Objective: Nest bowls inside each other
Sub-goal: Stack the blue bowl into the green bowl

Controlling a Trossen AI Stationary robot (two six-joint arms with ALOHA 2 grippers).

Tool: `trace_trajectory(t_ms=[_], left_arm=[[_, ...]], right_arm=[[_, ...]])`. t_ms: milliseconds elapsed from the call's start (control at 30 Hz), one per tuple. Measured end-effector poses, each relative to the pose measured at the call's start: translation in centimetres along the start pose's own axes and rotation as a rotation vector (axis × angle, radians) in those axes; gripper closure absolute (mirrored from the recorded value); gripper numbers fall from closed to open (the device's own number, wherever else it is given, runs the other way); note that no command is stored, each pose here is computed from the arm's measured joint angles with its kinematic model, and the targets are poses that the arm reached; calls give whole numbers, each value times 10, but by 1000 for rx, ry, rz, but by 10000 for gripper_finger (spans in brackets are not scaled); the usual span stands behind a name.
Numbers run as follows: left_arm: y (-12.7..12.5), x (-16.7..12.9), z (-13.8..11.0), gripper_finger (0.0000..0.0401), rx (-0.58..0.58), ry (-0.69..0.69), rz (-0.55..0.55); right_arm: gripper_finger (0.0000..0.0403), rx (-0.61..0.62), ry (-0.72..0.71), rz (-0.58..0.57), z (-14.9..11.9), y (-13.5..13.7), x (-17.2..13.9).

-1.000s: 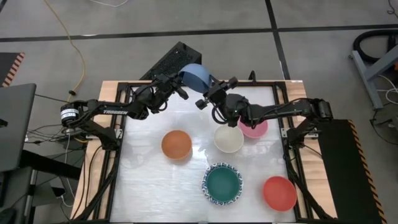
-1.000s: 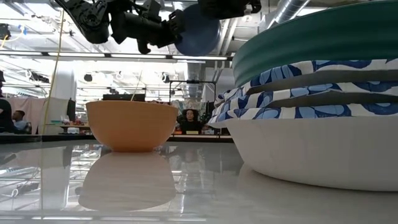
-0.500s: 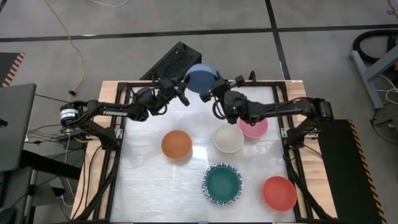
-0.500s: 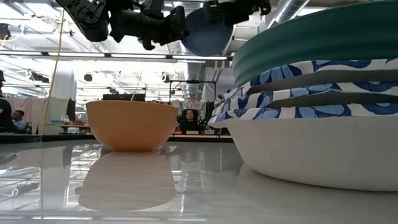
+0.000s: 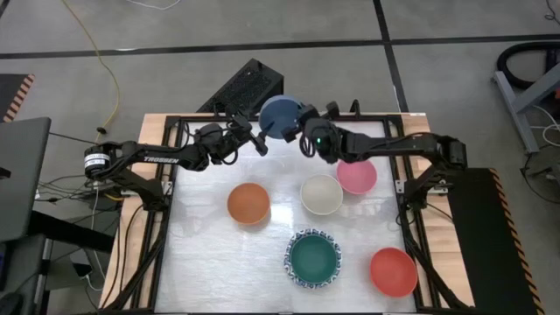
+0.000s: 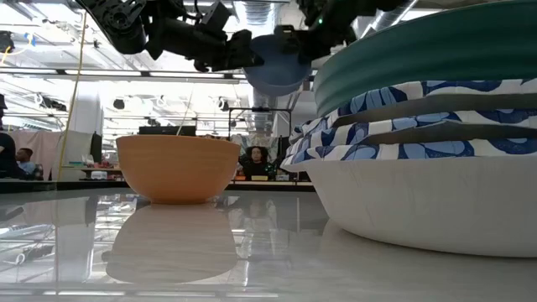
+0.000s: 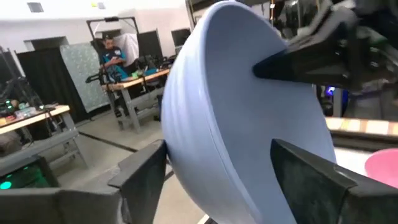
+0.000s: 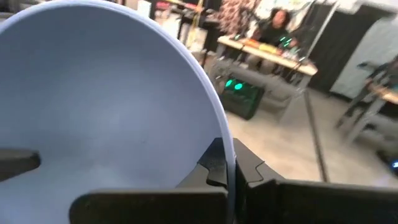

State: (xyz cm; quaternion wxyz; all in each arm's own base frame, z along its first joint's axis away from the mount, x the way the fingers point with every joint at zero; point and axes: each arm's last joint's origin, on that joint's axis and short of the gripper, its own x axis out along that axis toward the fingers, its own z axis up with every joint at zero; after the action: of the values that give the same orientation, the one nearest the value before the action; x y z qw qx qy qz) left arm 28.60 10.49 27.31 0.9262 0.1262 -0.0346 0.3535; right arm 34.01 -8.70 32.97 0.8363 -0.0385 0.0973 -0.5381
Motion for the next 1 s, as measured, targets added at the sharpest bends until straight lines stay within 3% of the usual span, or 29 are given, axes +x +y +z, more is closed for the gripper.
trace_trajectory(t_ms=[200,533,733,1000], left_arm=[[1,-1,0,121,34,19,-5],[11,-12,22,121,39,-32,-20],[18,-28,34,121,41,15,-147],[33,-67,53,121,21,89,-386]], right_arm=[[396,58,108,71,-1,-23,28],[396,95,282,126,-3,-57,56],[397,235,413,256,4,-100,81],[397,313,735,406,-20,-145,89]])
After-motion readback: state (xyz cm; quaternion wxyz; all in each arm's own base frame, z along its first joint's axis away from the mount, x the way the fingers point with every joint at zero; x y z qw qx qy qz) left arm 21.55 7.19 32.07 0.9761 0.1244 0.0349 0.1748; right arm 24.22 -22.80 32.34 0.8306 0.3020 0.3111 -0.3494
